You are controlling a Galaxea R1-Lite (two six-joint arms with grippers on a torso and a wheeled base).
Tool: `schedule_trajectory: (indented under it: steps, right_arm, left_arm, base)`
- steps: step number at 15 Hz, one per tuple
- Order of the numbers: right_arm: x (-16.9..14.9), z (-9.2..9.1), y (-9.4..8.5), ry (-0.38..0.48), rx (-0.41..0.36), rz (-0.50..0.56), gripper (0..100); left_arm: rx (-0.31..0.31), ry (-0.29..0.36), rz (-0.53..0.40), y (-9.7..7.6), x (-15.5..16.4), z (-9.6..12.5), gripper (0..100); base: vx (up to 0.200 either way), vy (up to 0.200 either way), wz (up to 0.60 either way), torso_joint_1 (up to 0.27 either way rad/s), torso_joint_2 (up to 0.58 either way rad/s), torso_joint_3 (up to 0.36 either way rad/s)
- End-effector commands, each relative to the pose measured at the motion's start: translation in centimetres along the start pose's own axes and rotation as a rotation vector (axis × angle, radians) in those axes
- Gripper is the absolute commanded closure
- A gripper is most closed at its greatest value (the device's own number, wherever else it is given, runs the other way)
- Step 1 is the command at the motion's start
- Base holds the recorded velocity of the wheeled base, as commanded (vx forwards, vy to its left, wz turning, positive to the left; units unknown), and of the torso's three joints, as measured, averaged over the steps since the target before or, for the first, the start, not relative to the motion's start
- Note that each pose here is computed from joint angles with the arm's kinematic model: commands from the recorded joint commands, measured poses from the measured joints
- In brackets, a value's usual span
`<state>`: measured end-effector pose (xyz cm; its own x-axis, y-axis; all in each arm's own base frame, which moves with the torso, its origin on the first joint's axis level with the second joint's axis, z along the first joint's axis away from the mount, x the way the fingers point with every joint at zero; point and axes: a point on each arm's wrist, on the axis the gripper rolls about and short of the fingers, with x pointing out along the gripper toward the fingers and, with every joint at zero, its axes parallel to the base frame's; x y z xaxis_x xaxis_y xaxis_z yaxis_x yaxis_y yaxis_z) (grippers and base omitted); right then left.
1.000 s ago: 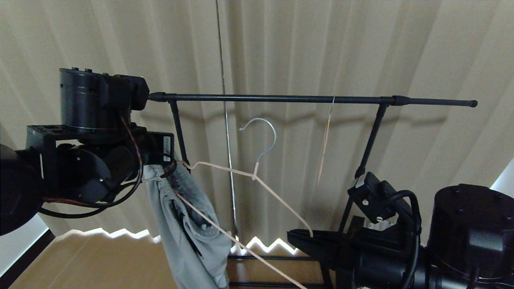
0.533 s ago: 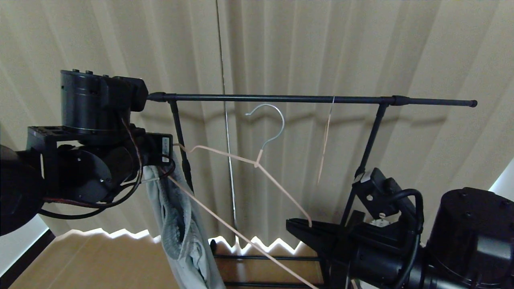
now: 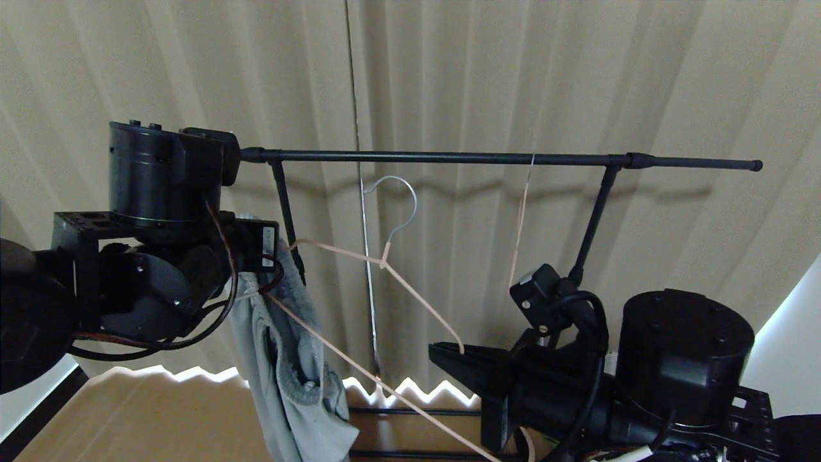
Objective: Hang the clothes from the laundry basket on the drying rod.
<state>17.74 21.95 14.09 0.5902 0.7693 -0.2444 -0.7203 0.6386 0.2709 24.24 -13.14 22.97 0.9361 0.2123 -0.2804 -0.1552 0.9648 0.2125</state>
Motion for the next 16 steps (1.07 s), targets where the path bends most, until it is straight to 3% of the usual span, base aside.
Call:
schedule_trajectory:
  steps: [1, 10, 13, 14, 16]
  right_arm:
    - [1.2, -0.6, -0.2, 0.024, 0.0, -0.005, 100]
    - [2.6, -0.6, -0.6, 0.026, 0.005, -0.019, 100]
    - [2.6, -0.4, -1.1, 0.021, 0.008, -0.037, 100]
    - [2.5, -0.4, -1.4, 0.021, 0.005, -0.044, 100]
    - [2.5, -0.4, -1.6, 0.023, -0.002, -0.049, 100]
  left_arm:
    - [-0.005, -0.007, -0.032, -0.7, -0.7, 0.0, 100]
    - [0.019, -0.06, -0.236, -3.6, -5.4, -0.2, 100]
    - [0.049, -0.049, -0.252, -3.4, -5.9, -1.0, 100]
    - [0.06, -0.061, -0.295, -2.9, -6.5, -0.9, 100]
    - [0.082, -0.095, -0.504, -1.4, -7.8, -0.5, 100]
  base:
    - [0.0, 0.0, 0.0, 0.0, 0.0, 0.0]
    - [0.0, 0.0, 0.0, 0.0, 0.0, 0.0]
    - [0.0, 0.0, 0.0, 0.0, 0.0, 0.0]
    - [0.0, 0.0, 0.0, 0.0, 0.0, 0.0]
    - [0.0, 0.0, 0.0, 0.0, 0.0, 0.0]
